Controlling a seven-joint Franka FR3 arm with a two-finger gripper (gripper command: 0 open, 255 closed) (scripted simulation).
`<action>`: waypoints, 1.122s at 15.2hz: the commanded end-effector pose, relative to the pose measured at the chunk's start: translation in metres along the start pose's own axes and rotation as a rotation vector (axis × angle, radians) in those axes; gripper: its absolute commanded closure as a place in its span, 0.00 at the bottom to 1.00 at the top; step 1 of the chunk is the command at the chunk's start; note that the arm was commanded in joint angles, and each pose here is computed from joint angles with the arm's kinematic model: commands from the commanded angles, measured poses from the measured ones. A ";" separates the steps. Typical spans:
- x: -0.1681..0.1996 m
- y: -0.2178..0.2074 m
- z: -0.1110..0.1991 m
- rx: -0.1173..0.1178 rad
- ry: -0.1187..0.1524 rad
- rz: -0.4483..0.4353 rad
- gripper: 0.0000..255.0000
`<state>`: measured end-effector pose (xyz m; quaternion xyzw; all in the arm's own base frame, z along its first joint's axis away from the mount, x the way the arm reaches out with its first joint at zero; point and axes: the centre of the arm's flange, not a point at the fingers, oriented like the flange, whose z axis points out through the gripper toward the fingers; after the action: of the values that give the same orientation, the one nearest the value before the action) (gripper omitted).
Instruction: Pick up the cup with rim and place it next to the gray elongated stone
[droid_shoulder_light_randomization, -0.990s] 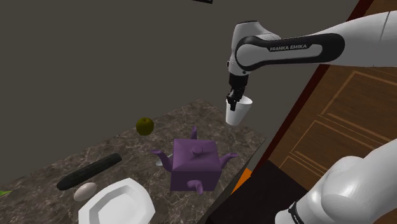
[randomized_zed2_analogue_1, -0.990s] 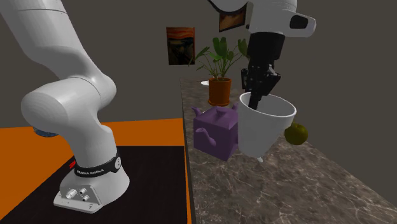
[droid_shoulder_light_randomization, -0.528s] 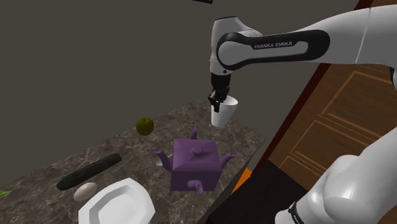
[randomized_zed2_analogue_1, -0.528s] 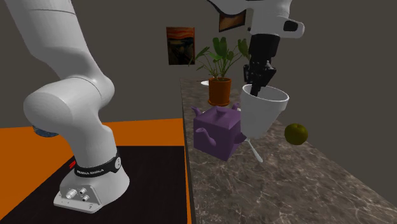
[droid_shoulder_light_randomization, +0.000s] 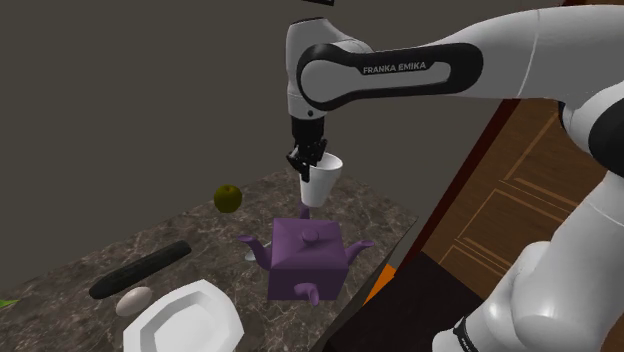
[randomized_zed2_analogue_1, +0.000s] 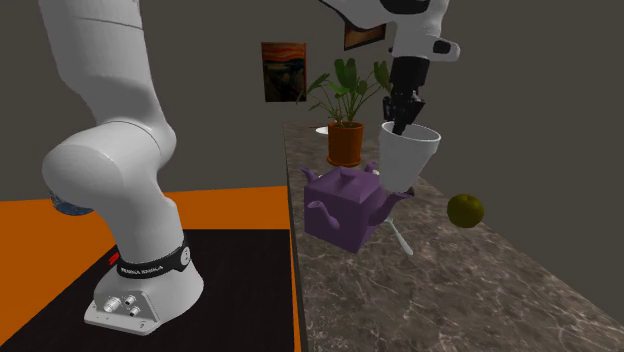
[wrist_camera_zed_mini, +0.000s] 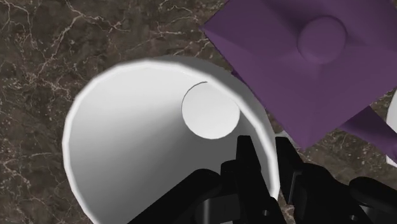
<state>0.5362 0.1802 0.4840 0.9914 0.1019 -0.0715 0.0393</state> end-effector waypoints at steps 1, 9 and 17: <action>0.013 -0.022 -0.004 0.000 0.000 0.001 1.00; 0.063 -0.114 -0.018 0.000 0.000 0.001 1.00; 0.113 -0.206 -0.032 0.000 0.000 0.001 1.00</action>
<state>0.6011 0.3988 0.4868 0.9914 0.1029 -0.0708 0.0387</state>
